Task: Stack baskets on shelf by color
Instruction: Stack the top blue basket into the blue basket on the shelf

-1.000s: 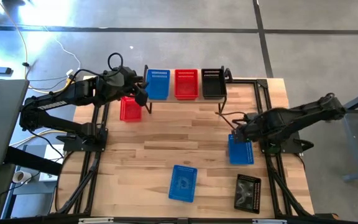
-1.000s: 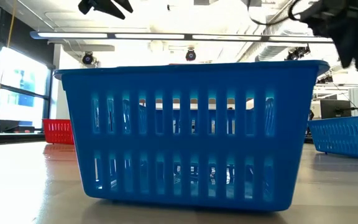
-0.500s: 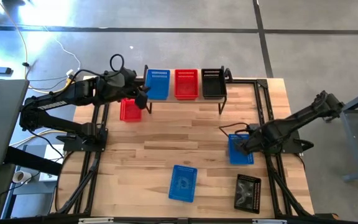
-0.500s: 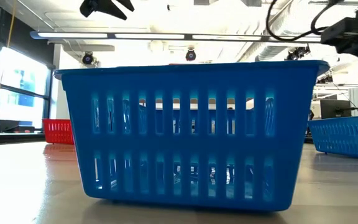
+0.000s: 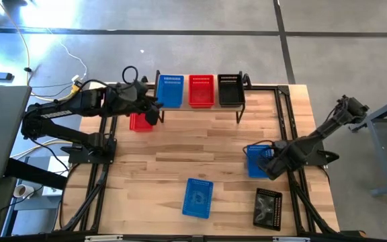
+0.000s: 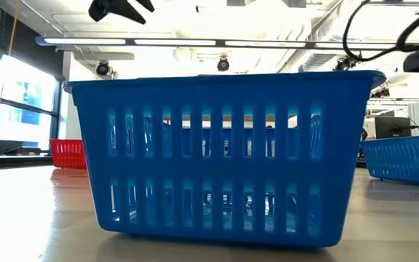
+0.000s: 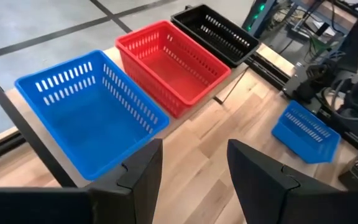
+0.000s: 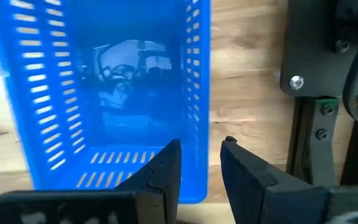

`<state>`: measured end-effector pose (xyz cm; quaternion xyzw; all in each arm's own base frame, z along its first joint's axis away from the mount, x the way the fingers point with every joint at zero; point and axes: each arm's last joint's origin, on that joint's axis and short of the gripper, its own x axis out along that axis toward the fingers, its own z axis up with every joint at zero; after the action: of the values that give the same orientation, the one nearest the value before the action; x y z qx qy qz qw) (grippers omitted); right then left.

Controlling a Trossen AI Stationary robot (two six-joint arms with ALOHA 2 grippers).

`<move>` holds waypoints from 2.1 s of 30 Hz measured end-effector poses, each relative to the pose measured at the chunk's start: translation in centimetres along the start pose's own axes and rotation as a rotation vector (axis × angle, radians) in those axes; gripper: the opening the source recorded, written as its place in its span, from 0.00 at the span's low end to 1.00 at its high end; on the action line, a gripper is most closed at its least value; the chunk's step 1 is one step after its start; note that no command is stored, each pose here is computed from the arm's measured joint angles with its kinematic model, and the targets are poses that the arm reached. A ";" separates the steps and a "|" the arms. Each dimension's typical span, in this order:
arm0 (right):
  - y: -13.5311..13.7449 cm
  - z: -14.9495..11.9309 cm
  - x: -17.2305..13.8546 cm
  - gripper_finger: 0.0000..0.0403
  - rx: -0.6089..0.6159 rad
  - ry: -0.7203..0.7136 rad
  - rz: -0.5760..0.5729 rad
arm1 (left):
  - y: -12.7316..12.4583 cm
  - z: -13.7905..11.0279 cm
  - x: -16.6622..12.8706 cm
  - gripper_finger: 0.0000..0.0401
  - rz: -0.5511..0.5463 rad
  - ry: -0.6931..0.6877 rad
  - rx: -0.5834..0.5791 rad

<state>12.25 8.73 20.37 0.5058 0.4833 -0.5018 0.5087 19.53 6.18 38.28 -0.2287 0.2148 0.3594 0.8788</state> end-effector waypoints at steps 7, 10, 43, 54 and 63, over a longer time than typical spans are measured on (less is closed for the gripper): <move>-0.4 0.1 1.2 0.24 0.001 -0.020 0.001 | -0.4 -0.2 -0.2 0.42 -0.019 0.006 -0.017; -0.5 0.1 1.7 0.24 0.000 -0.019 0.003 | -0.5 -0.3 -0.1 0.42 -0.020 0.008 -0.019; 1.4 -0.2 -0.1 0.00 -0.154 -0.178 0.263 | -5.9 -4.4 3.0 0.42 -0.057 0.236 -0.281; 4.2 0.7 -4.3 0.00 -0.253 -0.364 0.444 | -8.0 -6.7 5.3 0.42 0.002 0.315 -0.368; 8.0 1.5 -6.9 0.00 -0.297 -0.503 0.453 | -8.9 -7.7 6.4 0.42 0.042 0.309 -0.379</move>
<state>20.00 7.26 27.54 0.3817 0.2865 -0.4095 0.7775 28.56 -0.31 30.82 -0.4371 0.2804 0.3721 0.7693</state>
